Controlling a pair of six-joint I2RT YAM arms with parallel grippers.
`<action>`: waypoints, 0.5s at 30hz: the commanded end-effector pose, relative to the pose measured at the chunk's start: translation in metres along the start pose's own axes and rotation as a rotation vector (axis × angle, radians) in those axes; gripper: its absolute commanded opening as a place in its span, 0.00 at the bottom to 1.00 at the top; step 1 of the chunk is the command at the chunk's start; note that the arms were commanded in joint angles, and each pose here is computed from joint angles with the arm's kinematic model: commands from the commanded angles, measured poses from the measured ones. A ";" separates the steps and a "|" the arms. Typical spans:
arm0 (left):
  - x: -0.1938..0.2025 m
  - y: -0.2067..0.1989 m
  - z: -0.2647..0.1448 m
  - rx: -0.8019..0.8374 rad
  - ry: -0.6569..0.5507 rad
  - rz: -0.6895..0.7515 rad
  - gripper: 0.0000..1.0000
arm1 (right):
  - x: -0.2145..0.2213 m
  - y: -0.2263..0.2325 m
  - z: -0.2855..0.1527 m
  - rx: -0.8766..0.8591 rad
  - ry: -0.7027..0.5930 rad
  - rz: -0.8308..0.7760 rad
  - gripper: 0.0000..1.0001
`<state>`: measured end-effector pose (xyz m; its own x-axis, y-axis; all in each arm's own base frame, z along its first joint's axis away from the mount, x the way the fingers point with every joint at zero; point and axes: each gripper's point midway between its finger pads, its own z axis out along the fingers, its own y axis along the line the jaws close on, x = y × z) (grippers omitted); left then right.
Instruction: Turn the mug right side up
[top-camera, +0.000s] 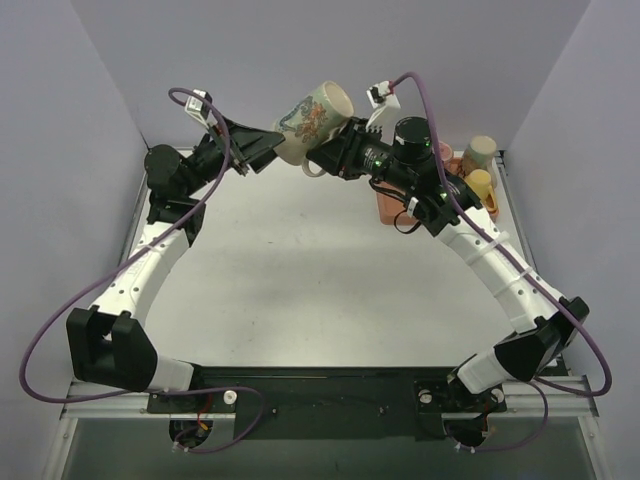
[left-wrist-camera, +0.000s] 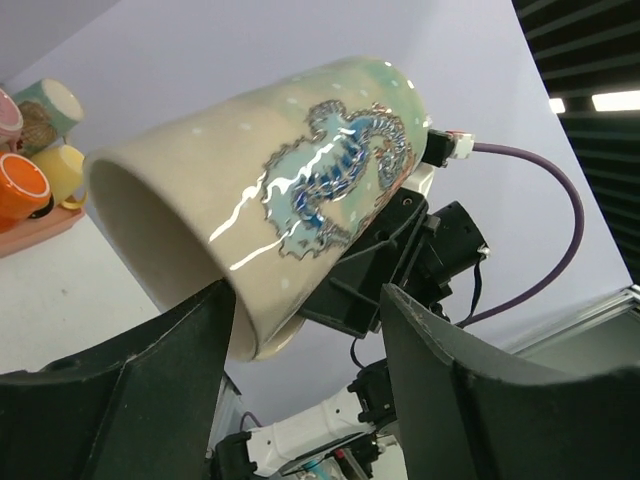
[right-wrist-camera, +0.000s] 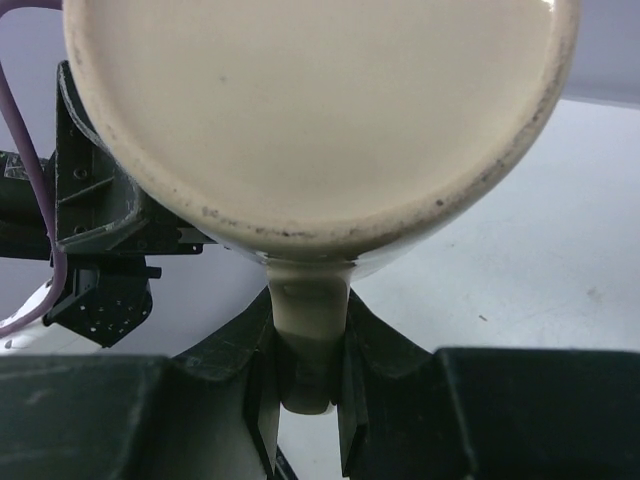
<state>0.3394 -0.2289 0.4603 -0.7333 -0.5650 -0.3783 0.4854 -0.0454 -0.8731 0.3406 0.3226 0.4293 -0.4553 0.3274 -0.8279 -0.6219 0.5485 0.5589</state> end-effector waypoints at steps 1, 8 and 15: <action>-0.013 -0.040 0.008 0.106 -0.036 0.085 0.63 | -0.062 0.066 -0.010 -0.231 -0.204 -0.014 0.00; -0.018 0.019 -0.002 -0.112 -0.085 -0.028 0.00 | -0.017 0.034 0.019 -0.182 -0.086 0.055 0.00; -0.030 0.167 -0.095 -0.772 -0.192 0.022 0.00 | 0.063 -0.095 0.014 0.245 0.107 0.079 0.80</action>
<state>0.3639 -0.2088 0.4088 -0.6983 -0.6194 -0.3588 0.3367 0.1581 -0.9282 0.3561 0.3376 0.3560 -0.6304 0.3320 -0.7017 -0.4790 0.5449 0.6882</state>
